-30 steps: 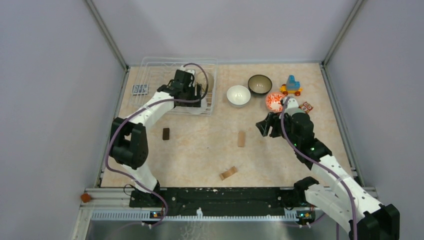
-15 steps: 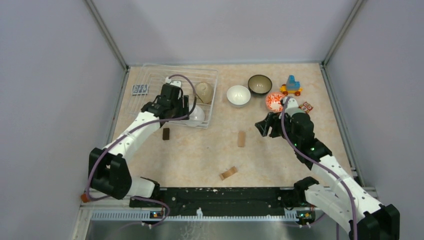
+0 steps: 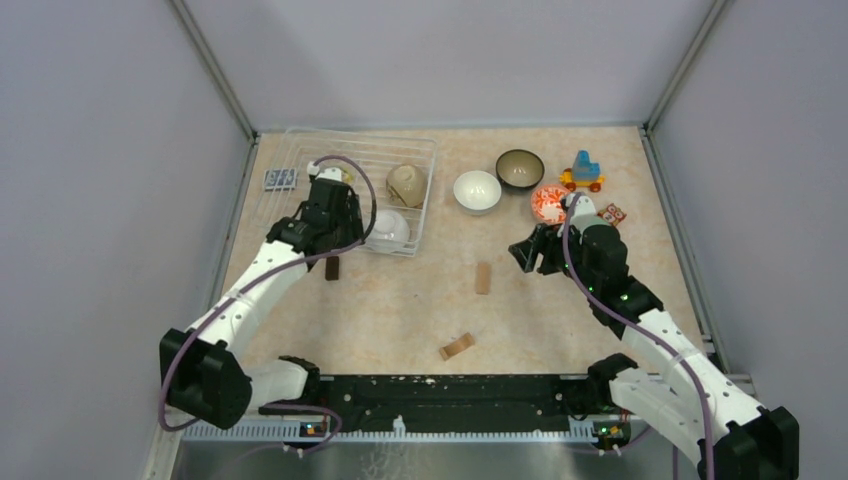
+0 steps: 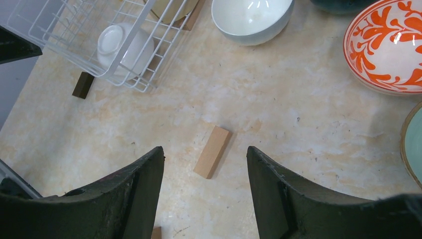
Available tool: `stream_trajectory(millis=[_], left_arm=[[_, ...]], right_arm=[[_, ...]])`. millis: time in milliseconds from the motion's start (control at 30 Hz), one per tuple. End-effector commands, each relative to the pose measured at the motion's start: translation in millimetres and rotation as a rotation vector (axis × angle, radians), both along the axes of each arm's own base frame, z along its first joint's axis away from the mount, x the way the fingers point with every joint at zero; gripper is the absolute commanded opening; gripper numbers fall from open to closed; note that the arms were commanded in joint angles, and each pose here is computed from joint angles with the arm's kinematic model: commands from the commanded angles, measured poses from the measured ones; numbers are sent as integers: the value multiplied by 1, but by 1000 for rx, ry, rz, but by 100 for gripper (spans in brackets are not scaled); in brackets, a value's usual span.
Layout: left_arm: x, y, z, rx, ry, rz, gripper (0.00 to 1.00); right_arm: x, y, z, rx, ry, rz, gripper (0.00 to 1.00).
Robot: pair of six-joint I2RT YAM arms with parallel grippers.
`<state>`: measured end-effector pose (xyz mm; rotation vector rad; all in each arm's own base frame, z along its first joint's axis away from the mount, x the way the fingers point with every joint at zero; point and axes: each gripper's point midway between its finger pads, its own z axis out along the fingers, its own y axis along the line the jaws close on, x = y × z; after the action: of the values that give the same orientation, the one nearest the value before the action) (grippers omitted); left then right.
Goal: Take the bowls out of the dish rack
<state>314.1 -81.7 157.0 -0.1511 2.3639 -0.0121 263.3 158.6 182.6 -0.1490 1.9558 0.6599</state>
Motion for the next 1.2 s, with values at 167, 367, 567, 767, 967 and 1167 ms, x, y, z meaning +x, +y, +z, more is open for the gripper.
stream_trajectory(millis=[167, 367, 567, 767, 967, 1167], left_arm=[[19, -33, 63, -136, -252, -178, 84], [45, -41, 71, -117, -225, -192, 88], [66, -57, 54, -143, -164, -237, 83], [79, -59, 23, -93, -90, -254, 75], [88, -65, -7, -85, -1, -267, 69], [90, -70, -46, -97, 126, -249, 60]], right_arm=[[5, 2, 14, 15, -35, -4, 61], [4, 1, 16, 15, -33, -8, 61], [1, -2, 18, 10, -34, -11, 61], [0, -1, 17, 11, -33, -8, 61], [0, 1, 19, 22, -37, 1, 61], [-1, 3, 18, 29, -32, 9, 61]])
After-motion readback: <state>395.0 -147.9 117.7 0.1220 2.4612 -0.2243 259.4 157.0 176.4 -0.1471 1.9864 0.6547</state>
